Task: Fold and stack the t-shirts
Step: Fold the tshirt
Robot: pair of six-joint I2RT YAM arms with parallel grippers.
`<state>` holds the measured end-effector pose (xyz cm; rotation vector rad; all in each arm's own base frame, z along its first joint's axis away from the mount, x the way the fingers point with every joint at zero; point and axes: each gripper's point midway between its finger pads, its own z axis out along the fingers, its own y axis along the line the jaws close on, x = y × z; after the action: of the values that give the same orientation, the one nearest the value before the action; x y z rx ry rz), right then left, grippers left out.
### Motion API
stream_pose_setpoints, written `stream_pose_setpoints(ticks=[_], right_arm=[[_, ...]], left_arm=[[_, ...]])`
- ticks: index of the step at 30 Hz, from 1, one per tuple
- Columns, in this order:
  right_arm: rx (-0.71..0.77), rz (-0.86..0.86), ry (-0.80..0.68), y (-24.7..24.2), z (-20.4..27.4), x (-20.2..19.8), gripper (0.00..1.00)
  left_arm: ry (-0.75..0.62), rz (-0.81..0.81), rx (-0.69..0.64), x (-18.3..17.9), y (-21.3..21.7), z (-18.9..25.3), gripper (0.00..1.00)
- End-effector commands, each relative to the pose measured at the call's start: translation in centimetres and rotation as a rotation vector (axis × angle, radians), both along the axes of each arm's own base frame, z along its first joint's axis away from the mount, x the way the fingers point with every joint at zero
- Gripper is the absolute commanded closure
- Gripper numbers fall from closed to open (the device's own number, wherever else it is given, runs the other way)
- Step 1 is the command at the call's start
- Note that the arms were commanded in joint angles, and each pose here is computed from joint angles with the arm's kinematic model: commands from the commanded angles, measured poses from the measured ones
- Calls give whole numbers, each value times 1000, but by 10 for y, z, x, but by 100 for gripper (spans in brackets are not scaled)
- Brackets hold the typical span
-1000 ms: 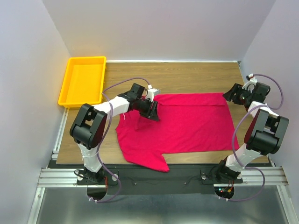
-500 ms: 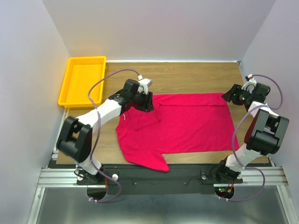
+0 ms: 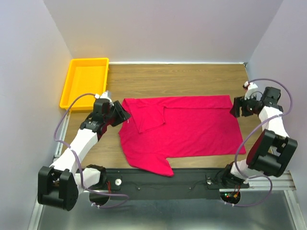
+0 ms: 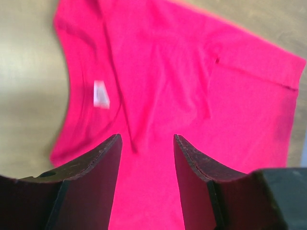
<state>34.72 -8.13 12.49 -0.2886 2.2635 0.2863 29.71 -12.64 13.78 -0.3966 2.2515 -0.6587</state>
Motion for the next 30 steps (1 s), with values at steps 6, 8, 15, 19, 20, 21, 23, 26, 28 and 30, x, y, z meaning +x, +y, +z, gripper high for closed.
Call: stream_pose_setpoints(ticks=[6,8,15,19,20,21,23,26,28,30], right_arm=[[-294,-10,358,-21,-58,-118,21],[-301,-20,384,-22,-59,-127,22],[-325,-44,434,-23,-61,-145,22],[-331,-55,457,-25,-64,-150,23],[-330,-62,462,-26,-65,-151,23],[-325,-64,465,-26,-65,-151,23],[-320,-68,469,-27,-66,-151,23],[-308,-69,467,-26,-66,-150,23],[-299,-65,466,-25,-67,-149,23],[-287,-63,470,-23,-69,-149,23]], left_arm=[[296,121,-91,-69,7,-38,39],[369,143,-100,-84,8,-46,35],[619,139,-121,-131,4,-79,33],[721,159,-110,-152,7,-93,34],[750,160,-109,-159,7,-95,34],[753,161,-111,-160,6,-94,35],[777,187,-108,-164,3,-90,37],[796,214,-76,-167,5,-90,37],[806,213,-54,-169,5,-92,38],[840,205,-33,-172,2,-100,40]])
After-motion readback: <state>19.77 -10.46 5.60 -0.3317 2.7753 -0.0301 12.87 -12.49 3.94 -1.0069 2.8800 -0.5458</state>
